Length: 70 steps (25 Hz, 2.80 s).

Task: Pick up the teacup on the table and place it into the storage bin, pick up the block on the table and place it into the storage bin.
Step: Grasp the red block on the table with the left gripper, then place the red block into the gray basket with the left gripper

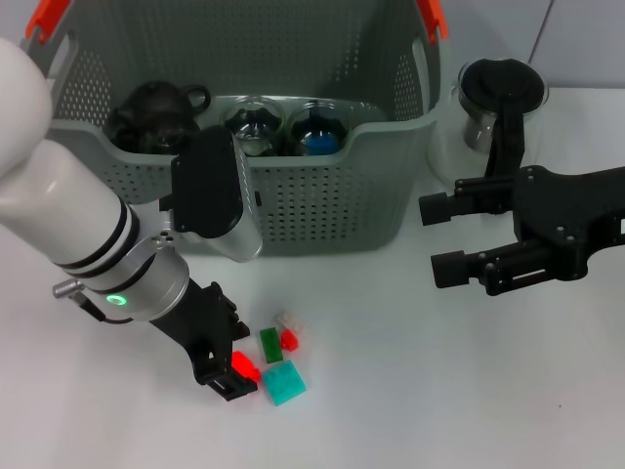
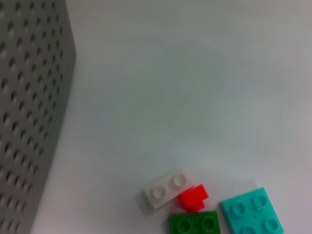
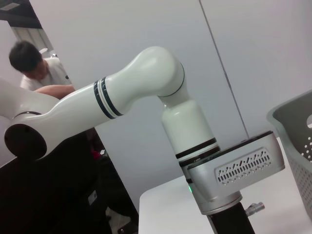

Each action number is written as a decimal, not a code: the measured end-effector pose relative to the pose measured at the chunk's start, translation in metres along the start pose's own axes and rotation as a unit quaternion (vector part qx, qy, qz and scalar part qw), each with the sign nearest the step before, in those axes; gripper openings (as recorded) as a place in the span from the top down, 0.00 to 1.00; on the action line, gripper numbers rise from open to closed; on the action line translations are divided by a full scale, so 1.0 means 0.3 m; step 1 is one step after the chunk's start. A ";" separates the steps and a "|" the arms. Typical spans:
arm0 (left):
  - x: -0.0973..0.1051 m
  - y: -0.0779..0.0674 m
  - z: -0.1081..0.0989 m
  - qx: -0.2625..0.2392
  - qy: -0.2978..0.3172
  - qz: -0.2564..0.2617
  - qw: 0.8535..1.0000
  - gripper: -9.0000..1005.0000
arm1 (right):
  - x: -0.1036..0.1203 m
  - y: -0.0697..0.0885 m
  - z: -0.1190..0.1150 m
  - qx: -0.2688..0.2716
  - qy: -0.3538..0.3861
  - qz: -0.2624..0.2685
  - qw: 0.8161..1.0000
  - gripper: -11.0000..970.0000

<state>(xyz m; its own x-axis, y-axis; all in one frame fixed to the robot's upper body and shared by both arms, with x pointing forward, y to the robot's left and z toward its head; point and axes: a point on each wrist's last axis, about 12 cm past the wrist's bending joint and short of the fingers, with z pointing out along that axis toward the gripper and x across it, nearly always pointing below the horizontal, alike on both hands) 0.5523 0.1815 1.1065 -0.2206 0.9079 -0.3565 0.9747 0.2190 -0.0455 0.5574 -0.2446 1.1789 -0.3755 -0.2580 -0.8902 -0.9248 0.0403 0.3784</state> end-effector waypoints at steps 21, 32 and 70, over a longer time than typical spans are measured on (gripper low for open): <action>0.001 -0.006 0.017 -0.002 0.015 -0.002 1.000 0.37 | -0.001 -0.001 -0.009 0.005 -0.010 -0.008 1.000 0.09; -0.016 -0.007 -0.018 0.001 0.014 0.005 1.000 0.59 | 0.002 0.000 -0.022 0.011 -0.017 -0.011 1.000 0.09; 0.035 0.446 -0.494 -0.184 -0.325 -0.282 0.883 0.49 | -0.005 0.017 -0.058 0.001 -0.022 -0.013 1.000 0.09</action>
<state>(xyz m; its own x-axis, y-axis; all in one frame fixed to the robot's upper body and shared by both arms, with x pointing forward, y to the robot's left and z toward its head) 0.6750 0.2732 1.2349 -0.4830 0.2455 -0.8405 0.6116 0.7816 -0.1232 0.5543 -0.2608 1.1866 -0.3545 -0.2171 -0.9095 -0.9340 0.0369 0.3552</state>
